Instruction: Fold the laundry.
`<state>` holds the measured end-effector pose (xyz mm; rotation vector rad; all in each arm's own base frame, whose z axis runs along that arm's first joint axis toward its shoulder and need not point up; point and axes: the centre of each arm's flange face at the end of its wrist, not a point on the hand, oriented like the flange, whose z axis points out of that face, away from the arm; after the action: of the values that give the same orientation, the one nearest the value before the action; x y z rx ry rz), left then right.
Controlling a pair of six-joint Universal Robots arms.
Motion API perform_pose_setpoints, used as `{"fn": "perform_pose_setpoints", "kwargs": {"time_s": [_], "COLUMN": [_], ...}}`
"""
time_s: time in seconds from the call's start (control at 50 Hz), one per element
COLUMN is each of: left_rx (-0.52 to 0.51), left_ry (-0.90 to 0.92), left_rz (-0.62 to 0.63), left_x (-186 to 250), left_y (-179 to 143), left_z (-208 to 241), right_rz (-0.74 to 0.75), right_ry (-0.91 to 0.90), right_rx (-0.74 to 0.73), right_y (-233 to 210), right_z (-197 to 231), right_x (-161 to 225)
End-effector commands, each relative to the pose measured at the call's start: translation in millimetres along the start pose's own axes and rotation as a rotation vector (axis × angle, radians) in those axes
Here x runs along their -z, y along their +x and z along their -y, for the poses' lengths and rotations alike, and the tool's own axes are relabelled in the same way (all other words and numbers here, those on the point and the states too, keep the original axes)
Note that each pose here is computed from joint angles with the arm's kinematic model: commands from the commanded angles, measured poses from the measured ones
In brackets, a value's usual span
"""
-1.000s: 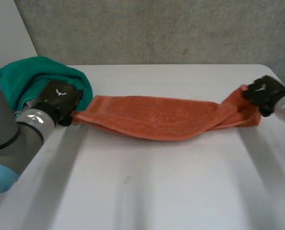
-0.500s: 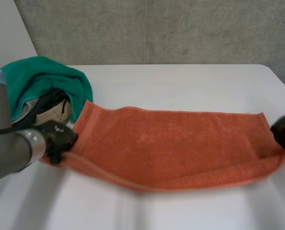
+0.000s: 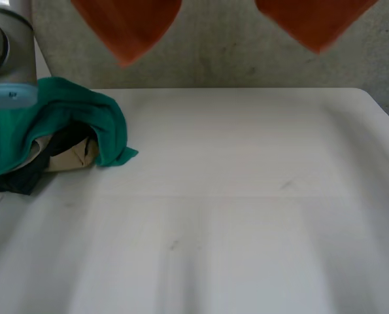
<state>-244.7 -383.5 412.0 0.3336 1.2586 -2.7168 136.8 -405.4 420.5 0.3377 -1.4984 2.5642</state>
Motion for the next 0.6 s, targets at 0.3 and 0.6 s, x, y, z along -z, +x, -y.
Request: {"fn": "perform_pose_setpoints", "kwargs": {"time_s": [0.3,0.6], "left_rx": [-0.044,-0.332], "left_ry": [-0.567,-1.011], "left_rz": [-0.39,-0.823], "left_x": [170,307], "left_y": [66,20], "left_z": [-125,-43], "right_rz": [0.389,0.731], "right_ry": [-0.729,-1.263], "right_rx": [0.169,0.467], "right_y": [-55,23], "right_z": [-155,-109], "right_x": [110,194]}}
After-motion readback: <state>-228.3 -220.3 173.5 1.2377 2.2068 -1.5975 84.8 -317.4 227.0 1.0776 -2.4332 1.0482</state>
